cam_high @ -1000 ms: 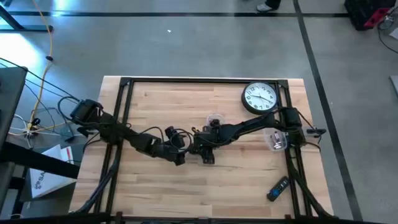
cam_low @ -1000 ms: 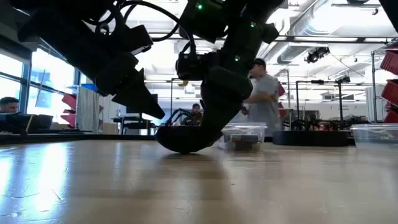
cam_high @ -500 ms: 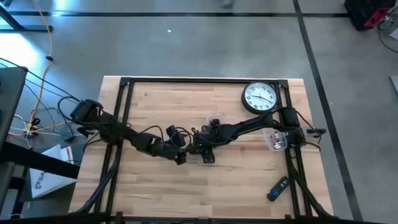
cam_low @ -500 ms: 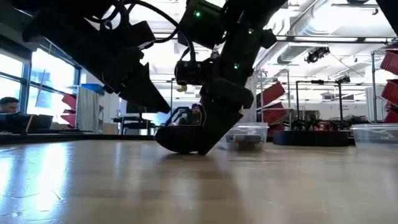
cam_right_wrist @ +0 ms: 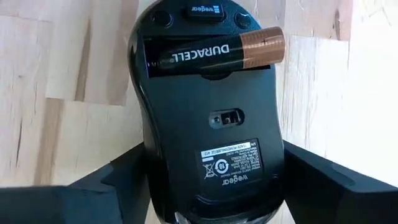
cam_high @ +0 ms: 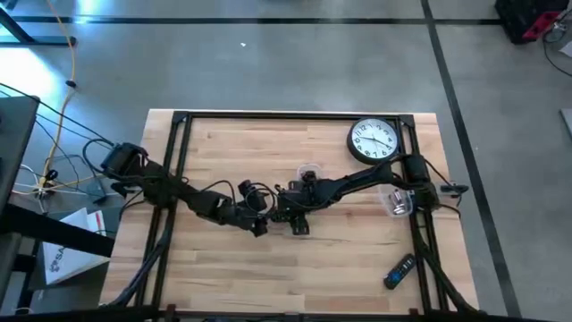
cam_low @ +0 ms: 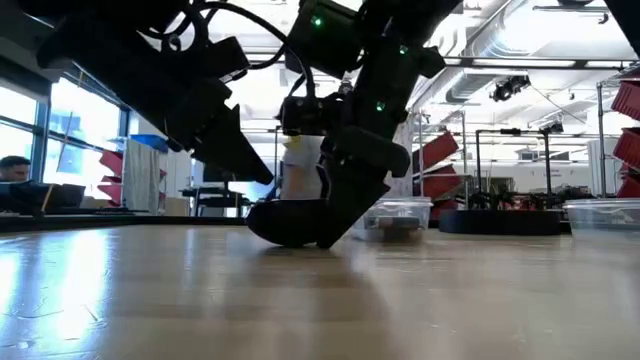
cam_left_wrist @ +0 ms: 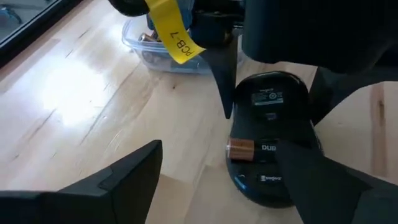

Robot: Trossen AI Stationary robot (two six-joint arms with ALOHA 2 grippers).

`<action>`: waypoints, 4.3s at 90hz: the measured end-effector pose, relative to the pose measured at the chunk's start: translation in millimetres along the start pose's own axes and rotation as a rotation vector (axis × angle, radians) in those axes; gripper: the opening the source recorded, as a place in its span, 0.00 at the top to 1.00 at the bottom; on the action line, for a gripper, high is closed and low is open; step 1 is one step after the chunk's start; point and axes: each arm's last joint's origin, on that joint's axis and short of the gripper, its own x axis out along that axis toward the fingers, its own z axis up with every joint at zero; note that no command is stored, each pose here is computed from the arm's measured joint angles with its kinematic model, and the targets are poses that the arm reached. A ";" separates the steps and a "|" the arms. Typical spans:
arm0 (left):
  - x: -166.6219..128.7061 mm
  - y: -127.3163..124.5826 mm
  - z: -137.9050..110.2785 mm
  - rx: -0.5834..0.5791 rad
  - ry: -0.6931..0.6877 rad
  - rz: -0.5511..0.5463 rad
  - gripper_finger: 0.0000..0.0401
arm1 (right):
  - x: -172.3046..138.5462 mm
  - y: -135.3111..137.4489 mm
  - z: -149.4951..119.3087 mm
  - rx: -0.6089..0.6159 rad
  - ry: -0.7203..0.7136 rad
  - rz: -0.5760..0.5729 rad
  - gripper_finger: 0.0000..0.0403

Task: Insert battery
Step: Insert the brown battery into the mouse's battery compartment

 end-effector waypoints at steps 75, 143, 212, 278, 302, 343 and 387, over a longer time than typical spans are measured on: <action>0.1 0.0 0.6 -0.024 -0.005 0.001 0.26 | 0.4 1.4 -0.2 0.061 -0.004 0.083 0.31; 0.1 0.5 1.0 -0.026 -0.014 0.018 0.26 | 0.3 2.1 1.9 0.046 -0.026 0.110 0.20; 15.0 23.8 5.1 -0.112 0.008 0.121 0.27 | -0.9 10.9 2.8 -0.077 -0.021 -0.070 0.39; 11.3 14.9 11.9 0.090 0.037 -0.229 0.32 | -0.9 11.3 3.2 -0.079 -0.026 -0.076 0.39; 14.9 6.0 6.9 0.131 0.036 -0.294 0.33 | -0.8 11.5 3.1 -0.067 -0.026 -0.075 0.39; 14.8 6.8 7.2 0.131 0.022 -0.235 0.49 | -0.8 11.4 3.6 -0.063 -0.032 -0.075 0.39; 18.2 12.1 8.5 0.096 0.026 -0.210 0.57 | -0.8 11.3 3.7 -0.065 -0.033 -0.073 0.39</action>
